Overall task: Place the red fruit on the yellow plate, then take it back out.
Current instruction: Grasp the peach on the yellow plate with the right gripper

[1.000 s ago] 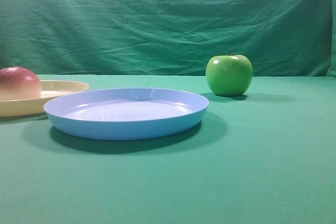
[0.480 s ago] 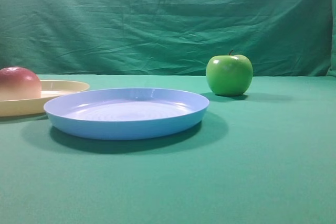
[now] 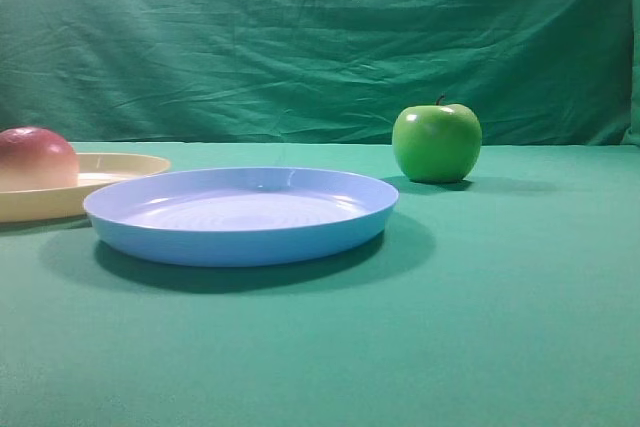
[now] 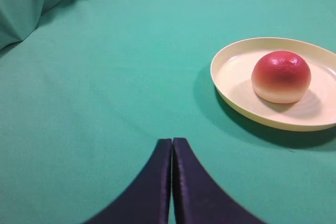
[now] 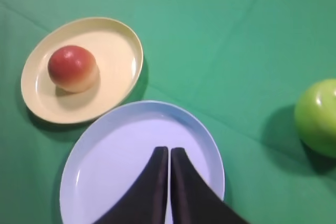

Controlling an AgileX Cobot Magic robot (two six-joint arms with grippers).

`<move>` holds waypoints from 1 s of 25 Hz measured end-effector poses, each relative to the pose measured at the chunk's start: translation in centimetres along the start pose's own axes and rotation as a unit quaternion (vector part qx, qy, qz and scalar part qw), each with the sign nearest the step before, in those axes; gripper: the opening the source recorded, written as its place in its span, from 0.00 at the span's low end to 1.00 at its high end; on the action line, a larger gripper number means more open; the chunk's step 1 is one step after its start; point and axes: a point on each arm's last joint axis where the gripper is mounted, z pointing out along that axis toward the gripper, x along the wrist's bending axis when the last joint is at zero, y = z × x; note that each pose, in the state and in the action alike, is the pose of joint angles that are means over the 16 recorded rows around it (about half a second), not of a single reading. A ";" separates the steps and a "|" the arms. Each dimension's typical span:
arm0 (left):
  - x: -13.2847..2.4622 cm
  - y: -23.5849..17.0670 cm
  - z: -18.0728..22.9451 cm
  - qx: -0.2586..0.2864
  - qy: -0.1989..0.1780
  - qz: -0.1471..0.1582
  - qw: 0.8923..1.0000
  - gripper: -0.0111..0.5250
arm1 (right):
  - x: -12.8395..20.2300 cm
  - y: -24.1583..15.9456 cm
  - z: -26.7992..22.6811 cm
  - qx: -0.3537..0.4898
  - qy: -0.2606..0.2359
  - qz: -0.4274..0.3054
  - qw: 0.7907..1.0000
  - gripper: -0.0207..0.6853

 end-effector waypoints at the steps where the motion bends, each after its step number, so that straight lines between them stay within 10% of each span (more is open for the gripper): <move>1: 0.0 0.0 0.0 0.000 0.000 0.000 1.000 0.02 | 0.3 0.3 0.5 0.004 0.004 -0.013 1.000 0.03; 14: 0.0 0.0 0.0 0.000 0.000 0.000 1.000 0.02 | 4.3 7.0 8.9 0.061 0.061 -0.090 0.992 0.11; 25: 0.0 0.0 0.0 0.000 0.000 0.000 1.000 0.02 | 6.1 9.6 17.1 0.038 0.113 -0.063 0.991 0.62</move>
